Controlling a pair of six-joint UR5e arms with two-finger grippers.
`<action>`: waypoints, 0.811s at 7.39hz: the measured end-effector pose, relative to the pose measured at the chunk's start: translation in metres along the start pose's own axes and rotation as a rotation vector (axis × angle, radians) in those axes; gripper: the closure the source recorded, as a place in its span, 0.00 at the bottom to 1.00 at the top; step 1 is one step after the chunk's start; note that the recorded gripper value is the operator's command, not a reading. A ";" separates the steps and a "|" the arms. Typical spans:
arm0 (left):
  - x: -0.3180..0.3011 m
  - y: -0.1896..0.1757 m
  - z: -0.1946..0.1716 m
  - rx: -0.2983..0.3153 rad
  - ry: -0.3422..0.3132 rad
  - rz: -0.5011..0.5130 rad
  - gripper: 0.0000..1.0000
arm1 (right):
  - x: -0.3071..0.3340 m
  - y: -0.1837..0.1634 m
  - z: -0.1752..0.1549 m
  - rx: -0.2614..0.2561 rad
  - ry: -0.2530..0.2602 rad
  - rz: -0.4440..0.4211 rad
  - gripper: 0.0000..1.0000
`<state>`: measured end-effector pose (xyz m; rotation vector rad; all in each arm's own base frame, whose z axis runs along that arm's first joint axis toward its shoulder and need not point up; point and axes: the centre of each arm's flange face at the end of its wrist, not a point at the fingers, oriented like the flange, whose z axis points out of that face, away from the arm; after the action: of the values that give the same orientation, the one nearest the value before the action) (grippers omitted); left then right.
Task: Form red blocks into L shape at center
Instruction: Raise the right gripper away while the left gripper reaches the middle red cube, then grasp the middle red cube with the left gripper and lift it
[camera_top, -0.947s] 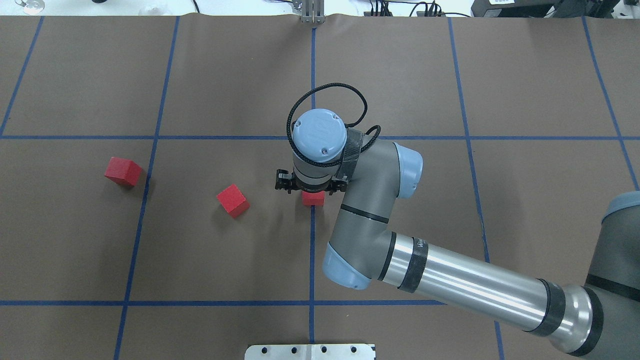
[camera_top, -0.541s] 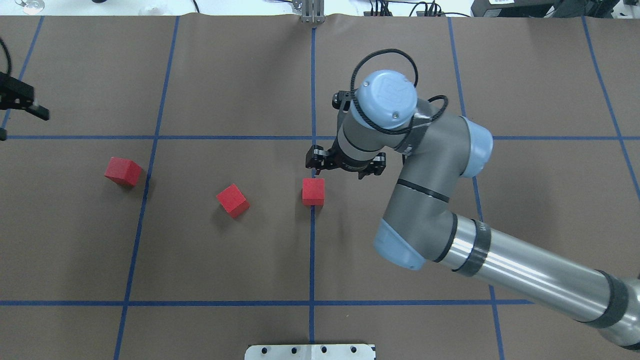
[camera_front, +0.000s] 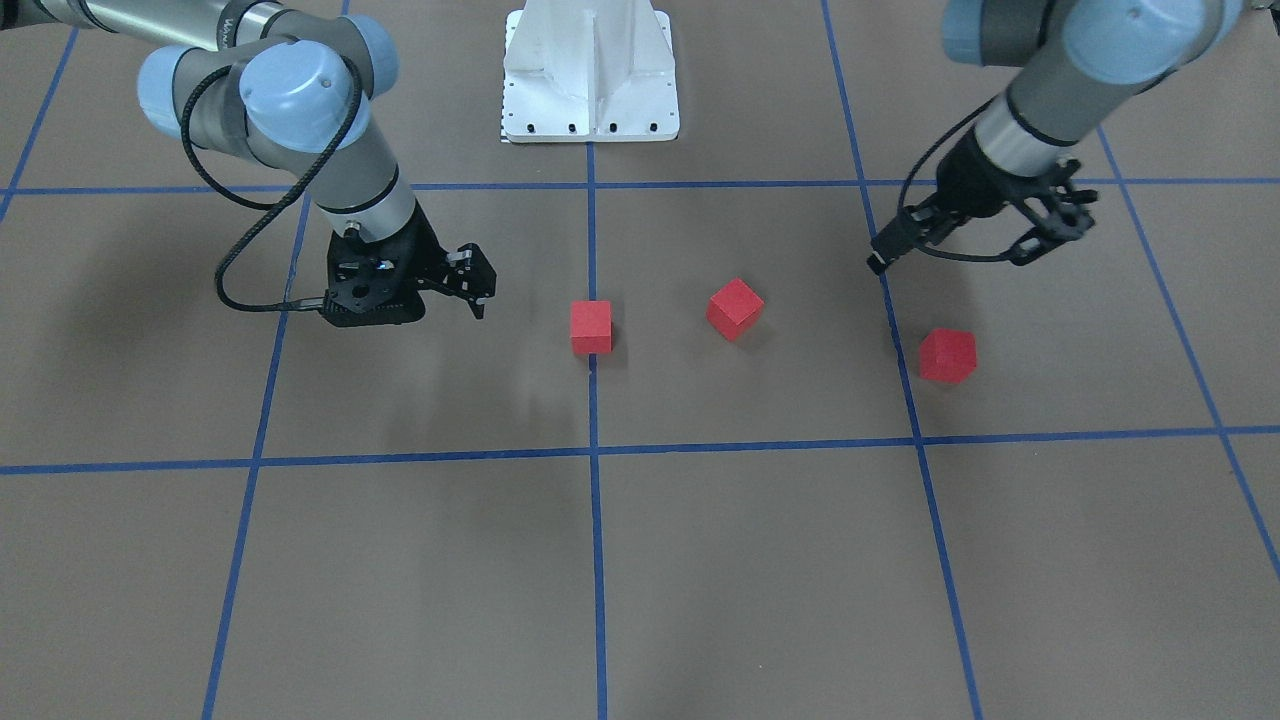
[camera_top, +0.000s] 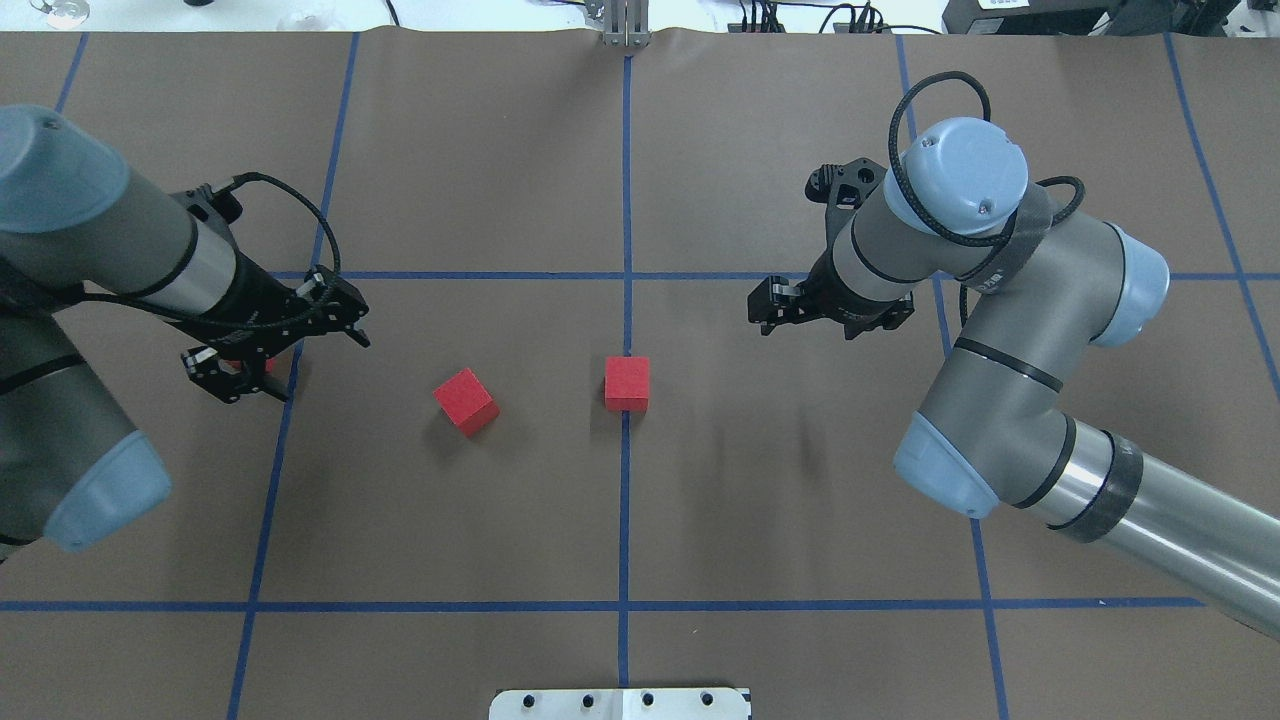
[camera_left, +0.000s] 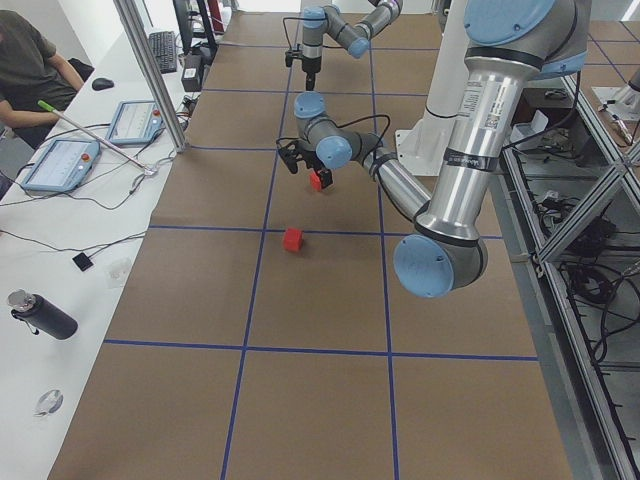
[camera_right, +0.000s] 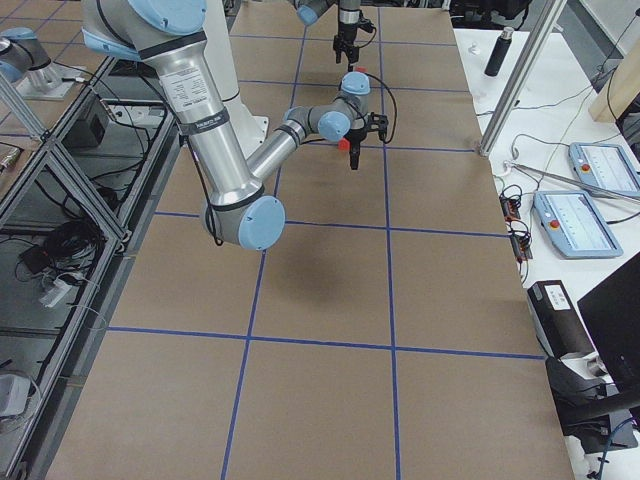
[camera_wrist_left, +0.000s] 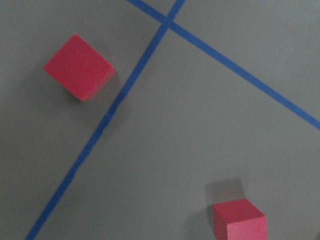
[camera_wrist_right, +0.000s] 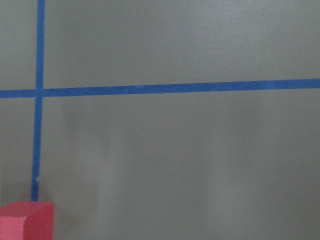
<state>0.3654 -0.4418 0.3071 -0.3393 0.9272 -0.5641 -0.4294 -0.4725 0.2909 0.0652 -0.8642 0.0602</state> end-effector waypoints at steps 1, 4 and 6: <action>0.023 0.009 0.020 -0.006 -0.011 -0.050 0.00 | 0.006 0.000 0.002 0.001 0.008 0.003 0.00; 0.045 0.038 0.074 0.046 -0.052 -0.055 0.00 | 0.010 0.000 0.005 0.001 0.016 0.007 0.00; 0.058 0.045 0.084 0.050 -0.053 -0.047 0.00 | 0.010 0.000 0.005 0.001 0.017 0.010 0.00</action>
<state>0.4755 -0.4369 0.2936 -0.3299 0.8548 -0.6176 -0.4271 -0.4727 0.3018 0.0610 -0.8475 0.0704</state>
